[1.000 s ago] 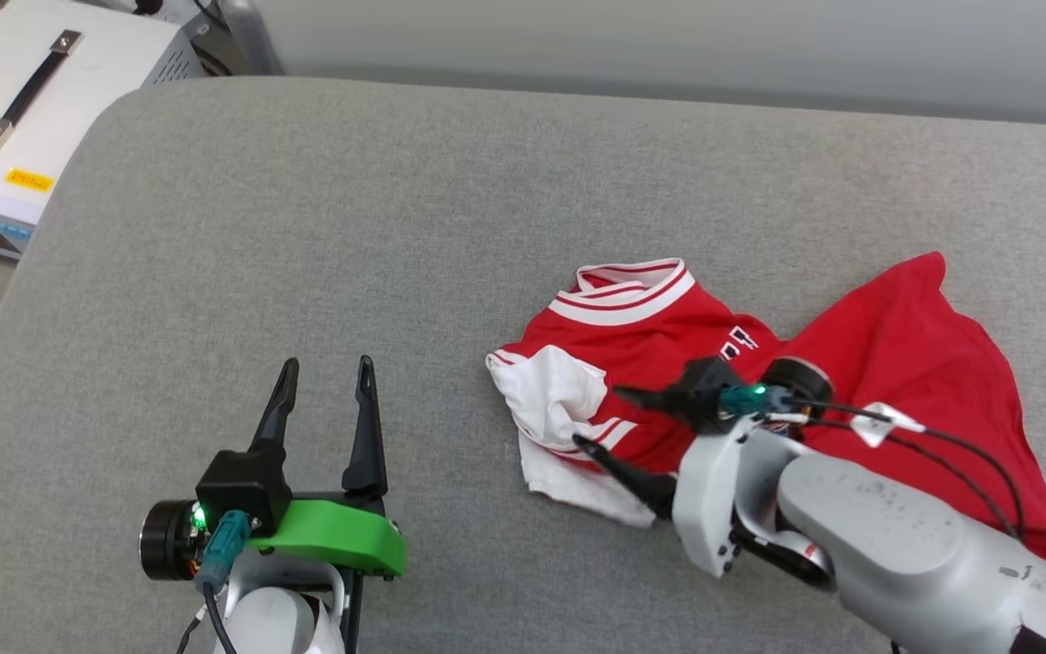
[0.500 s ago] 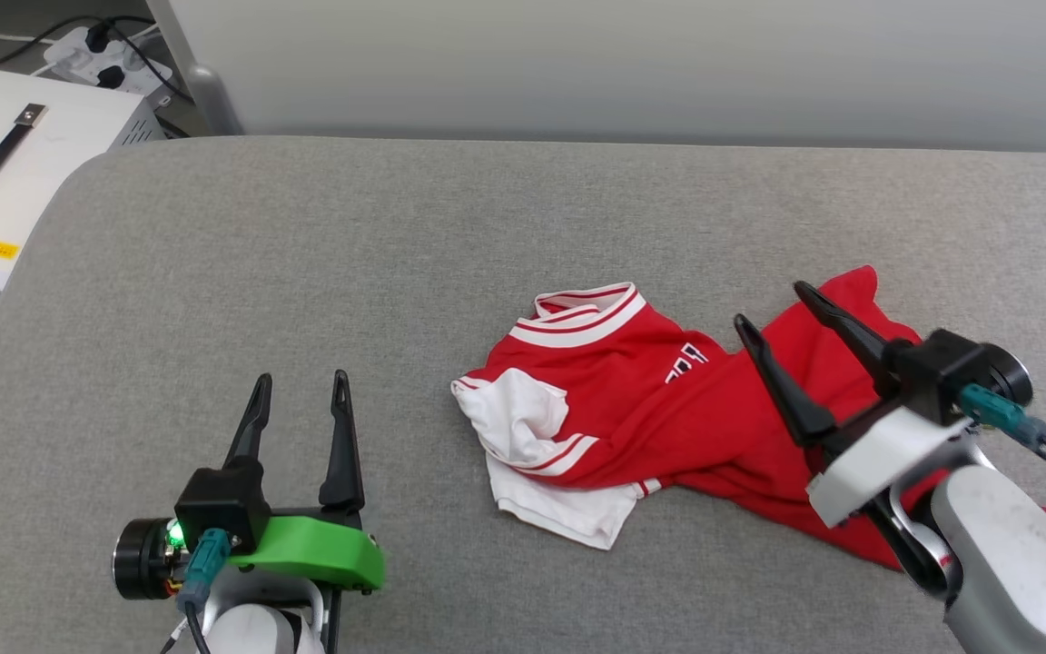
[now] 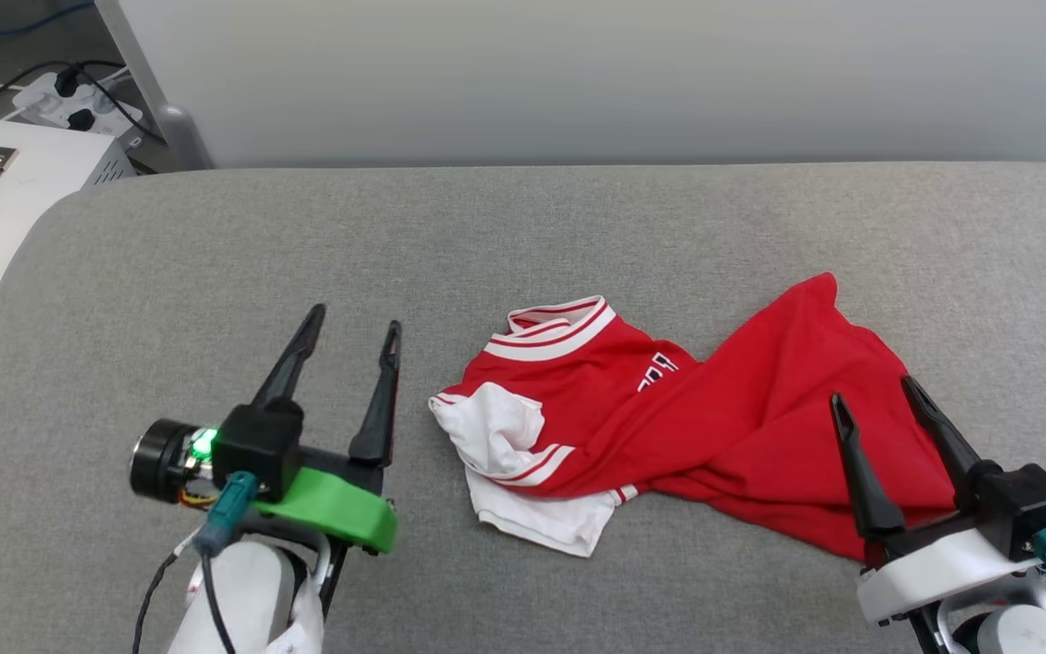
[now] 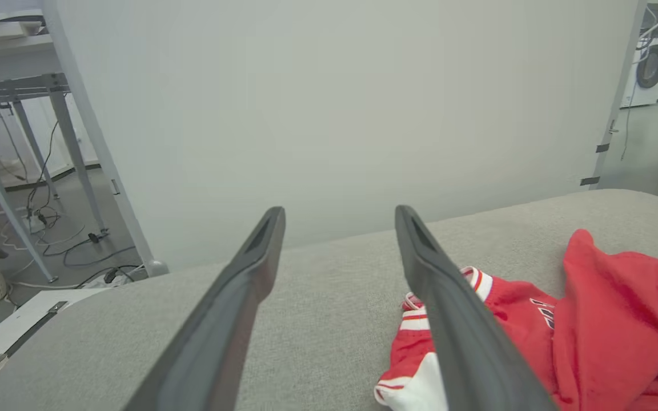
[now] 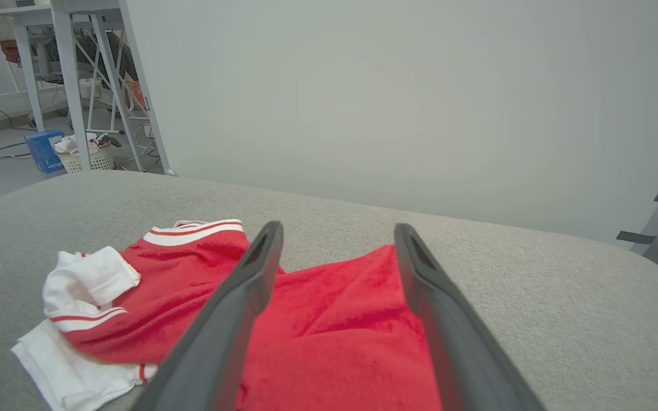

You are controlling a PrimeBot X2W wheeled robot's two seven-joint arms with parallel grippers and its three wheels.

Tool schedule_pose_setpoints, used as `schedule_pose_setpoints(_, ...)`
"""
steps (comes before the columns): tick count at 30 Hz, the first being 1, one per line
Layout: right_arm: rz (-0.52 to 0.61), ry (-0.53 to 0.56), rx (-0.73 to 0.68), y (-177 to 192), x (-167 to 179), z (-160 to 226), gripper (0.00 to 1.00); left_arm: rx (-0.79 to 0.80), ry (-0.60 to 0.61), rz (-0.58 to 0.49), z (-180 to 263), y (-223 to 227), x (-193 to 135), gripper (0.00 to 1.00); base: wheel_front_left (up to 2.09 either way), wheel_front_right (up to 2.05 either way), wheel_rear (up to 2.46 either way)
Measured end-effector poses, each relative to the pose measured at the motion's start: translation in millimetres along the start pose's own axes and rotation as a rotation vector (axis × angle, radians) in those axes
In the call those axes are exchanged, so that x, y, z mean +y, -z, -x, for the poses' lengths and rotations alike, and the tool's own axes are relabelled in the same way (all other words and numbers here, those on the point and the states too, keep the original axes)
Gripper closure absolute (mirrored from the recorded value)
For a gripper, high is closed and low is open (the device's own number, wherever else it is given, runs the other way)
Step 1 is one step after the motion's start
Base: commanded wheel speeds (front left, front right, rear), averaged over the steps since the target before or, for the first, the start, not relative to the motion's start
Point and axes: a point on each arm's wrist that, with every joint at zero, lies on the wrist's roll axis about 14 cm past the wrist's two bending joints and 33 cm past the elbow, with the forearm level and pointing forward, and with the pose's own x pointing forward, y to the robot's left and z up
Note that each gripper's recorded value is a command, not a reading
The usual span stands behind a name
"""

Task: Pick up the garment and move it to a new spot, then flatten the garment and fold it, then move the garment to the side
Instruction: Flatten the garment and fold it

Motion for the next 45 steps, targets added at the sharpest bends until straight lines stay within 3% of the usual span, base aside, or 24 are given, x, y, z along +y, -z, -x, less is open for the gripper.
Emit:
schedule_pose_setpoints(9, -0.012, 0.057, 0.01, 3.5, -10.0, 10.5, 0.0, 0.122, 0.343, -0.041, -26.5, 4.9, -69.2, 0.0, 0.0, 0.0, 0.0)
schedule_pose_setpoints(14, -0.012, 0.061, 0.026, 8.7, -11.8, 10.2, 0.0, 0.3, 0.511, -0.023, -25.9, 20.7, -96.5, 0.0, 0.0, 0.0, 0.0)
schedule_pose_setpoints(23, -0.001, 0.083, 0.024, 9.7, -22.2, 0.1, 0.0, 0.767, 0.736, -0.106, 6.1, 76.3, -101.6, 0.0, 0.0, 0.0, 0.0)
schedule_pose_setpoints(27, -0.005, 0.101, 0.034, 13.8, -27.3, -1.1, 0.0, 0.903, 0.829, -0.133, 24.5, 96.8, -109.6, 0.0, 0.0, 0.0, 0.0)
schedule_pose_setpoints(34, -0.013, 0.132, 0.047, 21.3, -35.6, -8.1, 0.0, 1.069, 0.922, -0.152, 46.2, 133.0, -115.3, 0.0, 0.0, 0.0, 0.0)
schedule_pose_setpoints(45, -0.022, 0.163, 0.088, 41.7, -45.9, -22.4, 0.0, 1.231, 0.943, -0.198, 53.1, 185.4, -107.2, 0.0, 0.0, 0.0, 0.0)
